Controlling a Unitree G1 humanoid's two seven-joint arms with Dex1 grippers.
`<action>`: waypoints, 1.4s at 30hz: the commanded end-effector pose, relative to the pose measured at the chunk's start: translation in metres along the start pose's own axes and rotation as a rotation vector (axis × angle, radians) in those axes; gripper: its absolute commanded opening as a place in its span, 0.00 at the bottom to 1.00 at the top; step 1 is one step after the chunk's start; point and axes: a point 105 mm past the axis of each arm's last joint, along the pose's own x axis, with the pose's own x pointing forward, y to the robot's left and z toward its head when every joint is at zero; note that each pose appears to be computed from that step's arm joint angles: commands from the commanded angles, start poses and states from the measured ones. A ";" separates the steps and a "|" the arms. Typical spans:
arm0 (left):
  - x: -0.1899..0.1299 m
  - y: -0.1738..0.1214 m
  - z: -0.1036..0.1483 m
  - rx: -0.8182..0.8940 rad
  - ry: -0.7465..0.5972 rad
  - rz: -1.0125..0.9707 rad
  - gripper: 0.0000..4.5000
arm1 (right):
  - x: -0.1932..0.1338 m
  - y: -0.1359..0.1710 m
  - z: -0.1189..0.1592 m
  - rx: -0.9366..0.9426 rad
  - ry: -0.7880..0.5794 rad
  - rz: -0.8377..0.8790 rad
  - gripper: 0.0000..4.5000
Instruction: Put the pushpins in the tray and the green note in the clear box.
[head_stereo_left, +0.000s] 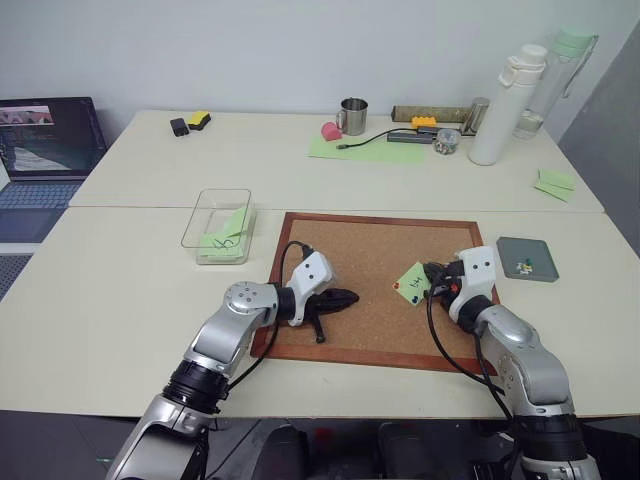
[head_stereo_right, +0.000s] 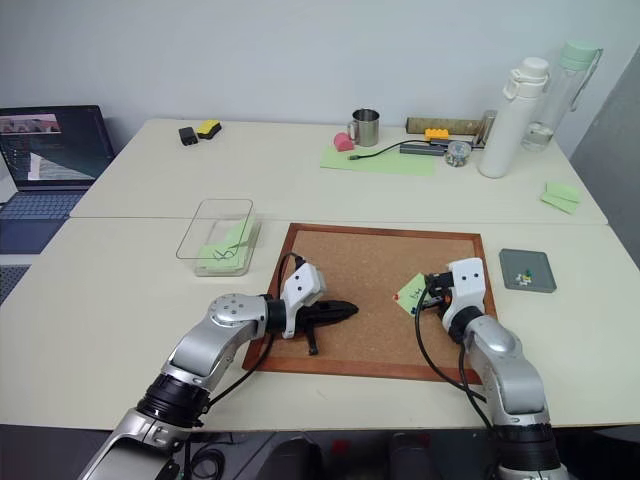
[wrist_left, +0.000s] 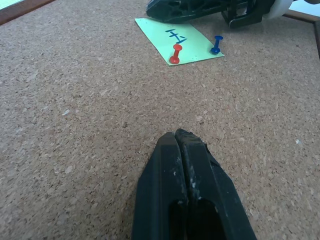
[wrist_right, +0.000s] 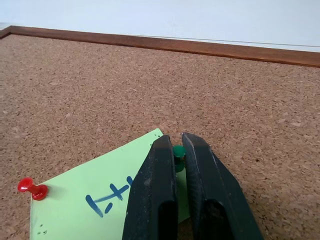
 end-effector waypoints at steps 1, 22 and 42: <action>0.000 0.001 -0.017 -0.034 0.076 0.014 0.00 | -0.012 0.007 0.048 -0.016 -0.194 0.034 0.01; 0.002 0.001 -0.019 -0.045 0.082 0.014 0.00 | -0.051 -0.117 0.049 -0.067 -0.108 -0.502 0.01; -0.008 -0.002 -0.022 -0.071 0.079 0.063 0.00 | -0.045 -0.151 0.045 0.065 -0.104 -0.426 0.39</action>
